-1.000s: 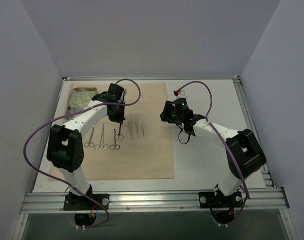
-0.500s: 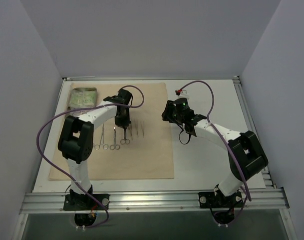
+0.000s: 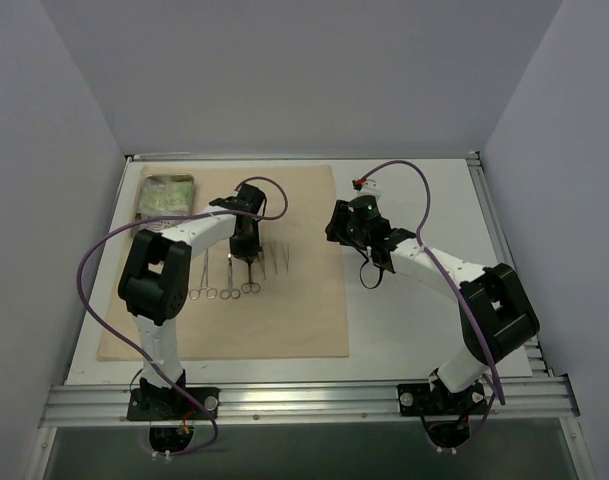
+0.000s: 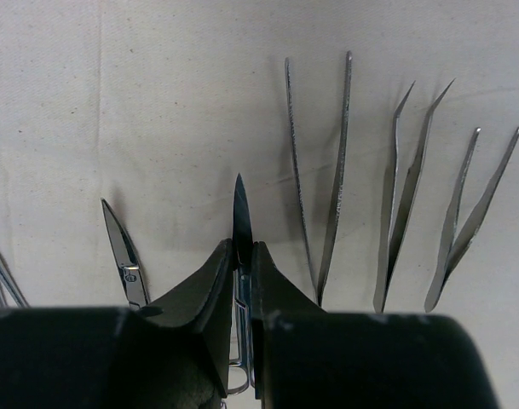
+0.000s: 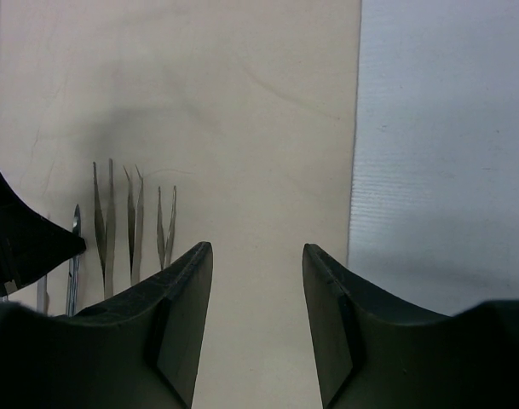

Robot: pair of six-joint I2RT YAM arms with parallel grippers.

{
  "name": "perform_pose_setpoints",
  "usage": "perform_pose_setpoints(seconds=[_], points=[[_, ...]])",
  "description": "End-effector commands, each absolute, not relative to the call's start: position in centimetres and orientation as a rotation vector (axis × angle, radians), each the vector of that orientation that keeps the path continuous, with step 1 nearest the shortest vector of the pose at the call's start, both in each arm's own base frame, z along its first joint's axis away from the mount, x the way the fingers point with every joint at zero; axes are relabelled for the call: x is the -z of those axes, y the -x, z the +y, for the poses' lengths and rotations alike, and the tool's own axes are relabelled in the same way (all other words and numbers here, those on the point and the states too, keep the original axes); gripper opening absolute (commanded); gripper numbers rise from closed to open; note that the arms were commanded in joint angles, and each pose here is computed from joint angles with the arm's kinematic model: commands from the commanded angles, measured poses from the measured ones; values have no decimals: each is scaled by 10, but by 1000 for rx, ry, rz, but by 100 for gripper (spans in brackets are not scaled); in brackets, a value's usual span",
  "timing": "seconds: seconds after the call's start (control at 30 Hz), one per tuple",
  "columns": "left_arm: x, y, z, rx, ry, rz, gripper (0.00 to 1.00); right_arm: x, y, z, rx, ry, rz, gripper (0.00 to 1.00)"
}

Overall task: Open and lay out the surgical kit
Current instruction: Place the medical item in the surgical kit.

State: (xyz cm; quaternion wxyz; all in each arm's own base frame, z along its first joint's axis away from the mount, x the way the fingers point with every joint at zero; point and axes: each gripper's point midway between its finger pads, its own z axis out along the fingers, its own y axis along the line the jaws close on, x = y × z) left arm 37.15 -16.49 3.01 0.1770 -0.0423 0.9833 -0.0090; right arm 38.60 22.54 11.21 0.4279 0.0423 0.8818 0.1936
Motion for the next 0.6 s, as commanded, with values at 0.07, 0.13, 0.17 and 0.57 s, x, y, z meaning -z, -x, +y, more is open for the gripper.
perform_pose_setpoints(seconds=[0.07,0.13,0.17,0.57], points=[[-28,-367,-167,14,100,2769,2,-135,-390,217,-467,-133,2147,43],[-26,-367,-166,12,101,2761,2,-136,-390,216,-468,-137,2145,43],[-25,-367,-164,7,104,2761,2,-136,-390,216,-466,-138,2145,43],[-20,-361,-161,-11,90,2787,14,-140,-389,213,-453,-139,2136,43]])
